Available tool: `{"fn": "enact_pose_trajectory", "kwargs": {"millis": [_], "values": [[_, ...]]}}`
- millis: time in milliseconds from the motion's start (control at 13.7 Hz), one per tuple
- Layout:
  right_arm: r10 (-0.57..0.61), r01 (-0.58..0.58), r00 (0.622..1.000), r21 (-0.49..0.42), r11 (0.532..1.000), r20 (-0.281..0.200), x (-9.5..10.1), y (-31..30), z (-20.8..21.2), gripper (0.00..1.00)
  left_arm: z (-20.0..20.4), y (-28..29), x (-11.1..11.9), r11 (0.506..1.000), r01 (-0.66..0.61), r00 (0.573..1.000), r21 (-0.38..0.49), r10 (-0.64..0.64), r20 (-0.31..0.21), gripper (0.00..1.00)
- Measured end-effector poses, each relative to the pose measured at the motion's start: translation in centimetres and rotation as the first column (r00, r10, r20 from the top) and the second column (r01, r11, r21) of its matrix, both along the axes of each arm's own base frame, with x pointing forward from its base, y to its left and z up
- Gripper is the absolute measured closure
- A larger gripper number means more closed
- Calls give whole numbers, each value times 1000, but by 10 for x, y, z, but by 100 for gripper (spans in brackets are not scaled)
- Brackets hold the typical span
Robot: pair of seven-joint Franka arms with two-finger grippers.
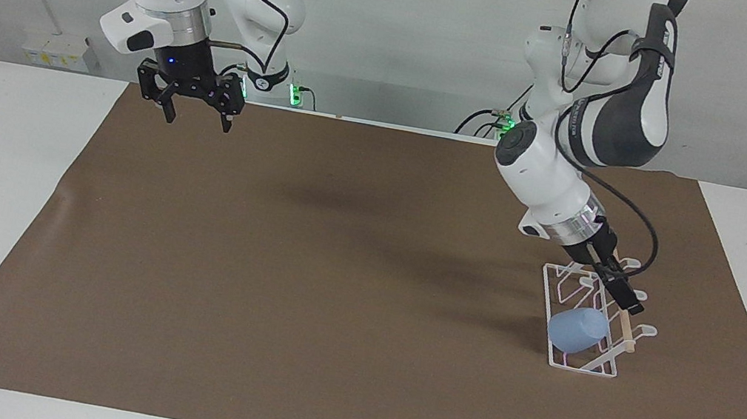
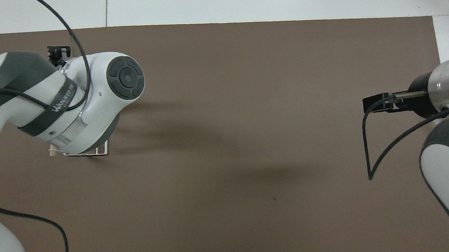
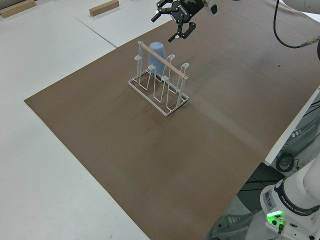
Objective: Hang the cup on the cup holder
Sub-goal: 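Lower the cup onto a rack peg and open the left gripper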
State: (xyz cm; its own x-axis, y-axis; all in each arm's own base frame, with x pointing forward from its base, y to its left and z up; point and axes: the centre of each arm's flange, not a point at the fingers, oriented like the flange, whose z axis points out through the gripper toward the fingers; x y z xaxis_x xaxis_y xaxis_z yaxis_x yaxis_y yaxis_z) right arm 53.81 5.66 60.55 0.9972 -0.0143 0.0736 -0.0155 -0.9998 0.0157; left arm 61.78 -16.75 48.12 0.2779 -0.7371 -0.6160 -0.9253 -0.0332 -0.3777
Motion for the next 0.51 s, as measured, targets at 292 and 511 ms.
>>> {"fn": "enact_pose_trajectory", "kwargs": {"millis": [292, 511], "values": [[0, 0, 1000, 0, 1000, 0, 0, 0, 0, 0, 30, 27, -16, 964, -163, 986, -212, 155, -55, 0], [0, 0, 1000, 0, 1000, 0, 0, 0, 0, 0, 54, 58, -33, 843, -366, 930, -395, 347, -122, 0]]}}
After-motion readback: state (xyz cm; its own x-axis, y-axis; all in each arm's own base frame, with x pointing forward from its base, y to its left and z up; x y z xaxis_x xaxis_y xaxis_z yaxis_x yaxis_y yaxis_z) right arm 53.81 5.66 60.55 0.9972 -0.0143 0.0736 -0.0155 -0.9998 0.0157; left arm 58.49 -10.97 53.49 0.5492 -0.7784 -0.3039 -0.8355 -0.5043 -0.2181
